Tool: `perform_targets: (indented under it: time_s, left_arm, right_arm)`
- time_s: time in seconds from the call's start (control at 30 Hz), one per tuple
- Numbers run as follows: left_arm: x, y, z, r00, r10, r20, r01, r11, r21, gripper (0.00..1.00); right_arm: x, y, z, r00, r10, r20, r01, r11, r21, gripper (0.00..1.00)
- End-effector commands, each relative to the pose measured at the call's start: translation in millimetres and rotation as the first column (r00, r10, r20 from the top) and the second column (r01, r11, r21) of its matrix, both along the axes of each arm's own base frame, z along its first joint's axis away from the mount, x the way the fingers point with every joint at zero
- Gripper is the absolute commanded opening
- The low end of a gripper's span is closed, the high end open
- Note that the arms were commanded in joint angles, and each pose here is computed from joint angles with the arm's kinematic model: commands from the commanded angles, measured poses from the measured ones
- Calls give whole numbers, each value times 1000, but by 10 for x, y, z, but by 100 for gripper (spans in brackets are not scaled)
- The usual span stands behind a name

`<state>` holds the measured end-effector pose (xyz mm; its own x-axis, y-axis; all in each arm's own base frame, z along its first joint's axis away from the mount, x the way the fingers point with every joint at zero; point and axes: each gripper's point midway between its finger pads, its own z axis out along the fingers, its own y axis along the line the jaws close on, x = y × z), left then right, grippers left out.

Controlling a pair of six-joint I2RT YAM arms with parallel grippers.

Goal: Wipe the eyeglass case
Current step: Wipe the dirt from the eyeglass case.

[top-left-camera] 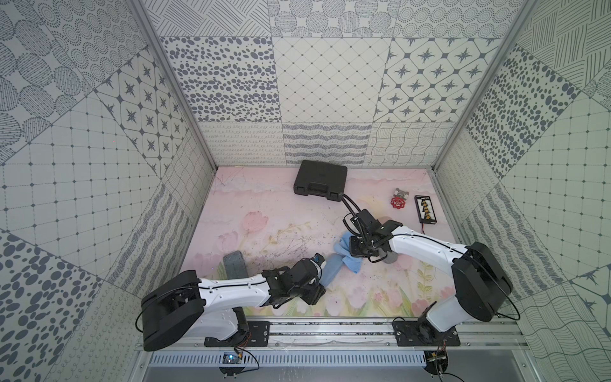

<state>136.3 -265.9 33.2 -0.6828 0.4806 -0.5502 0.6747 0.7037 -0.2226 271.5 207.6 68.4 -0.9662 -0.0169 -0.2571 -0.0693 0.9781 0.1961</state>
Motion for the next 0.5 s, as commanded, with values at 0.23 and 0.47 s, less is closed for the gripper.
perform_targets:
  time_s: [0.23,0.47]
  left_arm:
    - [142,-49,-46,935,-191,300,63,918,391,43]
    - [146,-51,-164,930,-192,314,9,864,503,39]
  right_arm:
    - [113,978,128,934,350,71,-341,933,-117,0]
    - [-395,1493,-208,858,513,-37,-514,856,-48,0]
